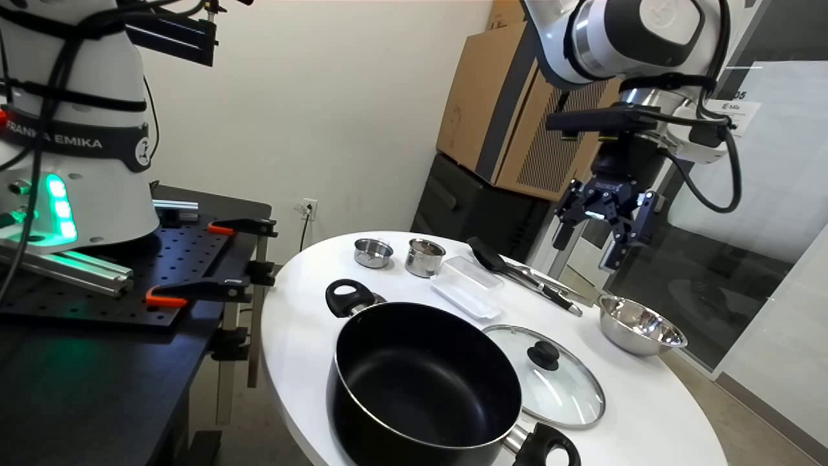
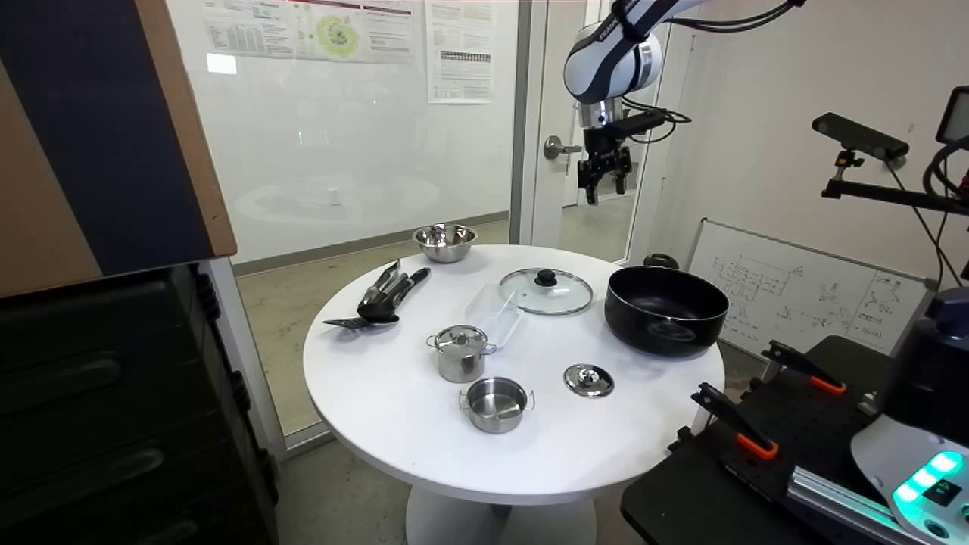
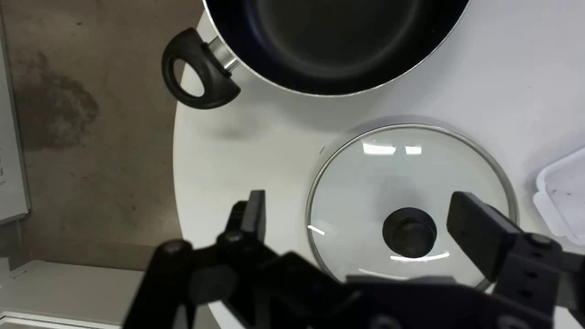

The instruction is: Pick up the lid and close the pot

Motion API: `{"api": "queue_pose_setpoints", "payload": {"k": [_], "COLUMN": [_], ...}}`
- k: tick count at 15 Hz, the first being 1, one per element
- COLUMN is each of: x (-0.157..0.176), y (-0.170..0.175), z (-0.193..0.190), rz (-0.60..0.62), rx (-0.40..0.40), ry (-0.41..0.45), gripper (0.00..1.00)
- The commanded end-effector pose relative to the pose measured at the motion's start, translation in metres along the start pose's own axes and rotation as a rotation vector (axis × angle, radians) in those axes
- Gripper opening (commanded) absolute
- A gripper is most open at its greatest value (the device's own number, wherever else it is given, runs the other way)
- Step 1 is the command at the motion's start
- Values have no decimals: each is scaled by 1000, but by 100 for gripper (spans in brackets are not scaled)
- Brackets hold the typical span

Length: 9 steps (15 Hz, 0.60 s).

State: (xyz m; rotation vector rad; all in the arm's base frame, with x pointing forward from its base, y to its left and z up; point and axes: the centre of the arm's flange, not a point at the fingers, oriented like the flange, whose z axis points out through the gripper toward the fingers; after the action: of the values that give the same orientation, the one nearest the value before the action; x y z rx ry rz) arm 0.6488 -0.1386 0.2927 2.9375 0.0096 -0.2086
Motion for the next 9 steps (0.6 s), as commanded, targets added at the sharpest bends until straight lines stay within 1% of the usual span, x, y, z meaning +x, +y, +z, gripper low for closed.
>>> {"api": "queue_pose_setpoints", "payload": {"k": [1, 3, 5, 6, 9], "x": [33, 28, 22, 22, 21], "y": [6, 3, -4, 0, 0], "z": [6, 9, 7, 12, 13], "rz": [-53, -41, 47, -4, 2], "rx": [-54, -29, -40, -30, -30], "ry": [11, 28, 45, 25, 24], "gripper": [100, 100, 100, 100, 100]}}
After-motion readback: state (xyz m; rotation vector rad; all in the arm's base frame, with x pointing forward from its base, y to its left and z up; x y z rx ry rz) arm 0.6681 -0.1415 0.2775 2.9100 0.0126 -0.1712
